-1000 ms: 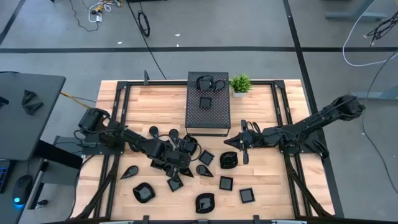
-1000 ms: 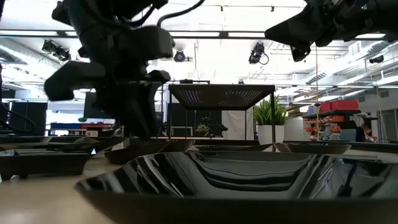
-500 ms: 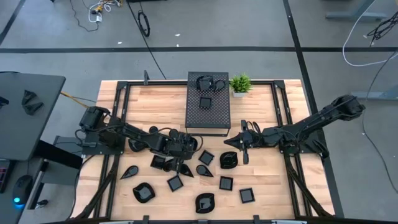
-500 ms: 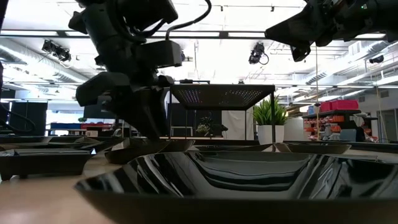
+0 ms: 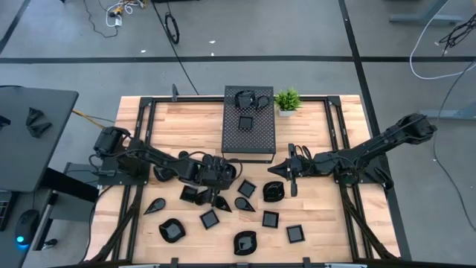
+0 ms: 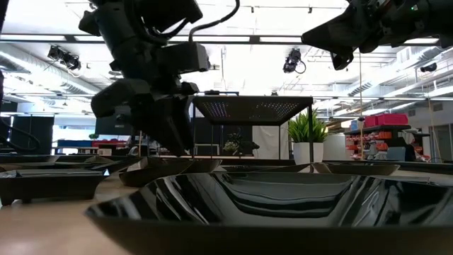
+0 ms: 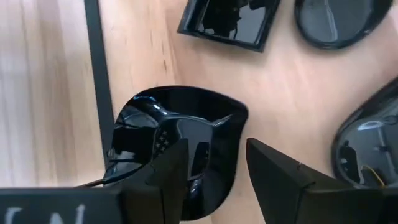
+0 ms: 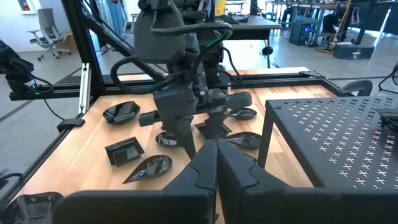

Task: Pick & Place Mini shaped plates
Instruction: Stack the black square plate on top of the black square plate on the shelf

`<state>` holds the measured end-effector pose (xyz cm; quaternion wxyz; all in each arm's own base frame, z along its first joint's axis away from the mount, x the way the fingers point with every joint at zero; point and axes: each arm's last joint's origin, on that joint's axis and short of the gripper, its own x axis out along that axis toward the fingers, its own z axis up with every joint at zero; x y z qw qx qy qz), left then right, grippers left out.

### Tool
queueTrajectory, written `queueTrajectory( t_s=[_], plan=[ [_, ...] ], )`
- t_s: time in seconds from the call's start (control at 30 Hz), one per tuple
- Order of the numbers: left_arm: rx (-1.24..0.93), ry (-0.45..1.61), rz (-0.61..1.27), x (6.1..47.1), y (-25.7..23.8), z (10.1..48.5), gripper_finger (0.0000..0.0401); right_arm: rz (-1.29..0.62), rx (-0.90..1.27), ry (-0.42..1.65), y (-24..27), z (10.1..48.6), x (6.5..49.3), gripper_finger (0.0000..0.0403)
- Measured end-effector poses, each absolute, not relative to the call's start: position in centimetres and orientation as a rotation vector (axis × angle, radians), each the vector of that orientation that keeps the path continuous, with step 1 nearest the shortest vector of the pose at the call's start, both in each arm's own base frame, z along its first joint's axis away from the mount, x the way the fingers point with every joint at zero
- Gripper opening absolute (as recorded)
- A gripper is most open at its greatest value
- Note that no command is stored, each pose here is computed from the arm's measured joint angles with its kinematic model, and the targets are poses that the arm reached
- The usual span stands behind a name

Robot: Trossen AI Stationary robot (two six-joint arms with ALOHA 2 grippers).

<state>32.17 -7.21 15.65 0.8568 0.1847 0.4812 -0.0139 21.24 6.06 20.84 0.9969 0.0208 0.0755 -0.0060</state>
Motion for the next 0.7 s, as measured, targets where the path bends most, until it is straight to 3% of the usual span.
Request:
queueTrajectory(
  t_s=[0.37,0.7],
  plan=[
    [0.384,0.991,-0.209,31.9,-9.2,15.6,0.0169,-0.012,0.043,0.151,6.1,20.8,21.2,0.0008],
    [0.286,1.175,-0.17,29.2,-11.2,15.3,0.0169,-0.012,0.045,0.152,6.1,20.8,21.2,0.0008]
  ],
)
